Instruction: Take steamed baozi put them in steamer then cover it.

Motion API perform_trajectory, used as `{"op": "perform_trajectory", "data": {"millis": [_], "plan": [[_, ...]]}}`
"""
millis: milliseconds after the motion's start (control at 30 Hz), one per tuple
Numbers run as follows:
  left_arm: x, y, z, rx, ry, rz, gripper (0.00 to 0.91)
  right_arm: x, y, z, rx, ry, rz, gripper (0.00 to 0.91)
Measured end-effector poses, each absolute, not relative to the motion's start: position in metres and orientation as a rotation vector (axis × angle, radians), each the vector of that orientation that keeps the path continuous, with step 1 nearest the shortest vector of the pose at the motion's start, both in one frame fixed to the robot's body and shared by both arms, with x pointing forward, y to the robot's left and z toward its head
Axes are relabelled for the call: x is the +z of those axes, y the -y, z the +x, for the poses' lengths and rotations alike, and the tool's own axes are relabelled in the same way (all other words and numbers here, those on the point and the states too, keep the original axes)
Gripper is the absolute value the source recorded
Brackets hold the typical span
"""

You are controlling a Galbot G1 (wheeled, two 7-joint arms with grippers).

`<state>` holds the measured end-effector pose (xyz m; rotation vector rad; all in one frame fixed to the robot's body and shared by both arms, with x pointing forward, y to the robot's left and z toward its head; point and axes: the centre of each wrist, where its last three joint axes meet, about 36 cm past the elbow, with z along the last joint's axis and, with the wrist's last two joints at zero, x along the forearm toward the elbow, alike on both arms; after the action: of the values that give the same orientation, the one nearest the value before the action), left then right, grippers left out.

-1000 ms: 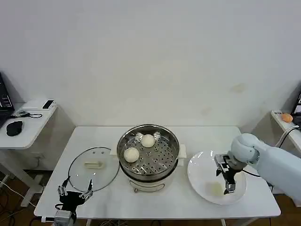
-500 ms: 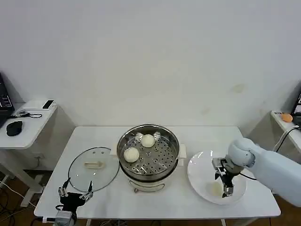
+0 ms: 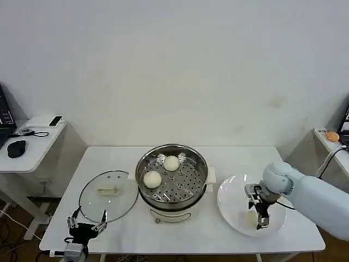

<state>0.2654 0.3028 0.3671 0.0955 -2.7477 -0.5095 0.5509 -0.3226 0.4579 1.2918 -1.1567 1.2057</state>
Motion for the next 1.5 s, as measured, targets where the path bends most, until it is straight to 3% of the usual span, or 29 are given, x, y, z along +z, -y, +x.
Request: {"op": "perform_trajectory", "data": {"millis": [367, 400, 433, 700, 900, 1233, 1500], "plan": [[0.365, -0.307, 0.268, -0.518, 2.744, 0.104, 0.907, 0.453, 0.324, 0.554, 1.197, 1.152, 1.285, 0.907], [0.365, -0.306, 0.268, -0.517, 2.745, 0.103, 0.907, 0.452, 0.324, 0.554, 1.196, 1.152, 1.285, 0.776], [0.365, -0.306, 0.268, -0.516, 2.744, 0.103, 0.907, 0.452, 0.324, 0.554, 1.196, 1.152, 1.286, 0.756], [0.361, -0.306, 0.269, -0.515, 2.739, 0.098, 0.907, 0.450, 0.324, 0.555, 1.190, 1.150, 1.286, 0.746], [0.362, -0.306, 0.270, -0.514, 2.741, 0.101, 0.907, 0.454, 0.326, 0.555, 1.188, 1.157, 1.279, 0.645], [0.363, -0.305, 0.270, -0.511, 2.746, 0.101, 0.907, 0.468, 0.330, 0.558, 1.195, 1.183, 1.269, 0.645], [0.361, -0.301, 0.273, -0.496, 2.751, 0.098, 0.907, 0.513, 0.327, 0.569, 1.230, 1.256, 1.280, 0.645]]}}
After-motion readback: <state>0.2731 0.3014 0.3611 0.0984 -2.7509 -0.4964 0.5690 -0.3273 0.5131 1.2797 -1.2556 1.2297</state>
